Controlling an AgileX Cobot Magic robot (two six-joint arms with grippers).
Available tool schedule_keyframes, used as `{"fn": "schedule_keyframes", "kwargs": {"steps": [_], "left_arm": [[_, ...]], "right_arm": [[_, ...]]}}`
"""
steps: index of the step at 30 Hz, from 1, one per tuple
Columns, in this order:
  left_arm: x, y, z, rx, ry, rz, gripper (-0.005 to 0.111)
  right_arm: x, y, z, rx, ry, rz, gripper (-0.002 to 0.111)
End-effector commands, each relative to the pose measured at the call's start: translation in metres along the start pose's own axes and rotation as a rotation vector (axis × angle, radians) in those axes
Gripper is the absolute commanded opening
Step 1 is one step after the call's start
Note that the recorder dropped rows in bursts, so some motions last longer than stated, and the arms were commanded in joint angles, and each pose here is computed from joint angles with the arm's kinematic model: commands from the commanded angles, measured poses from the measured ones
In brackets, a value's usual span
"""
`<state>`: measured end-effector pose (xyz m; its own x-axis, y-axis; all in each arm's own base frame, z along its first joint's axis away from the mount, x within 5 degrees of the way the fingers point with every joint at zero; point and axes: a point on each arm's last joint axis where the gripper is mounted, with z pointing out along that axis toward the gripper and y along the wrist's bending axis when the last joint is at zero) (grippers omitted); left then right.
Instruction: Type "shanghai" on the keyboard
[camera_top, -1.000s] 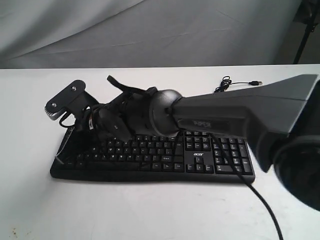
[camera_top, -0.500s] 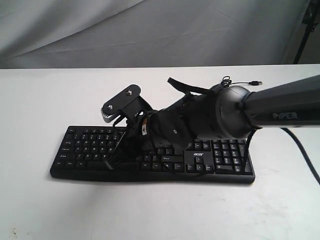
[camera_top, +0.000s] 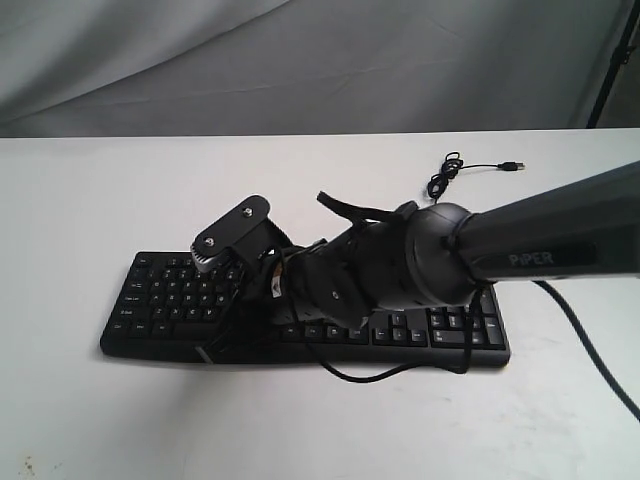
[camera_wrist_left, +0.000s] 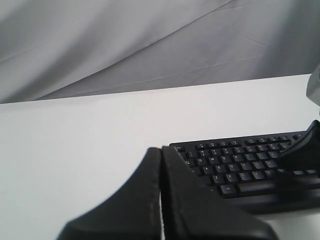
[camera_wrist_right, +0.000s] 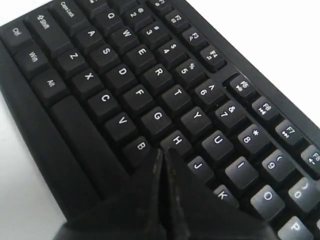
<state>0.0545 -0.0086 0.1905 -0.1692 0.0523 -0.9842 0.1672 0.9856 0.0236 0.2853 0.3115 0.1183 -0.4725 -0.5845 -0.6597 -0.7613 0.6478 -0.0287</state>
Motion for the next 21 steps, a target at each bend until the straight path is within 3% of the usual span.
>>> {"fn": "schedule_keyframes", "kwargs": {"steps": [1, 21], "left_arm": [[0.0007, -0.0001, 0.0001, 0.002, -0.005, 0.002, 0.0], [0.0007, -0.0001, 0.0001, 0.002, -0.005, 0.002, 0.0]], "right_arm": [[0.0008, -0.0001, 0.0026, 0.002, -0.013, 0.01, 0.0], [0.0038, -0.0001, 0.0069, 0.002, -0.009, 0.01, 0.0]]}}
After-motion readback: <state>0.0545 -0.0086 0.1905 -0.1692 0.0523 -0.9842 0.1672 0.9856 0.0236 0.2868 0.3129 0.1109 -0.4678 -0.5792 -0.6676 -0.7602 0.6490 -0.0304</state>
